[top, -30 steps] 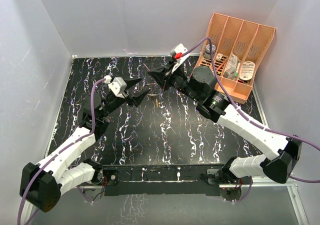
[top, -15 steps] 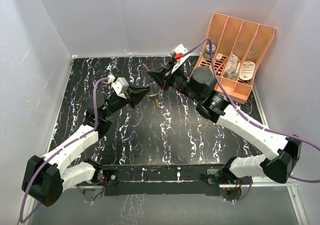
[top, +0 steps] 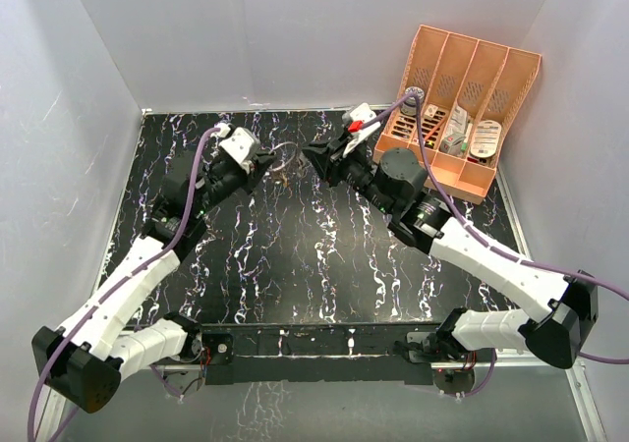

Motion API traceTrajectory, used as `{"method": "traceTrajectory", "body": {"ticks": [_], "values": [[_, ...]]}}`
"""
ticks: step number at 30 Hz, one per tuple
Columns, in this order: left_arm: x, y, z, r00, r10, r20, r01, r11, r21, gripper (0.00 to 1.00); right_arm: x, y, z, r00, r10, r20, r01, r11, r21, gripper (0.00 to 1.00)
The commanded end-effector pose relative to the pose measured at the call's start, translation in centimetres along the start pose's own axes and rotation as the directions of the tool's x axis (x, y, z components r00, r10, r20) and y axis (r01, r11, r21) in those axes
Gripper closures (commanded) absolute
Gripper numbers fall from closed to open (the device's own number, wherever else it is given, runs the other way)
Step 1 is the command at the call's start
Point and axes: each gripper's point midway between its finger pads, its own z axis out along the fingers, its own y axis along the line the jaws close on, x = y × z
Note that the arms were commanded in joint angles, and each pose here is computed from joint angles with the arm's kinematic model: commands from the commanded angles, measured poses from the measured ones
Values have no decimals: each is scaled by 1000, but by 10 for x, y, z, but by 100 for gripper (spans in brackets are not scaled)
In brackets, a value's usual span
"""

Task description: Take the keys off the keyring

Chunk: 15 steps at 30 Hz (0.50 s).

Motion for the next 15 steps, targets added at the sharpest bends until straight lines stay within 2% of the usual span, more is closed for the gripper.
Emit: {"method": "traceTrajectory", "body": {"ticks": [1,5,8,15], "values": [[-3,20,-21,978,135,-162,-147,987,-66,100,-28,-21,-8,992,-51,112,38,992,120,76],[-12,40,-30,955,207,-210,-240,960,-143,100,-15,-29,-10,994,-66,91,51,986,159,61],[-24,46,-34,948,248,-199,-282,945,-164,100,-2,-29,-10,995,-73,66,62,987,151,56],[-65,34,-30,960,269,-75,-276,954,-118,100,50,-15,-5,996,-88,7,87,995,47,53]]}}
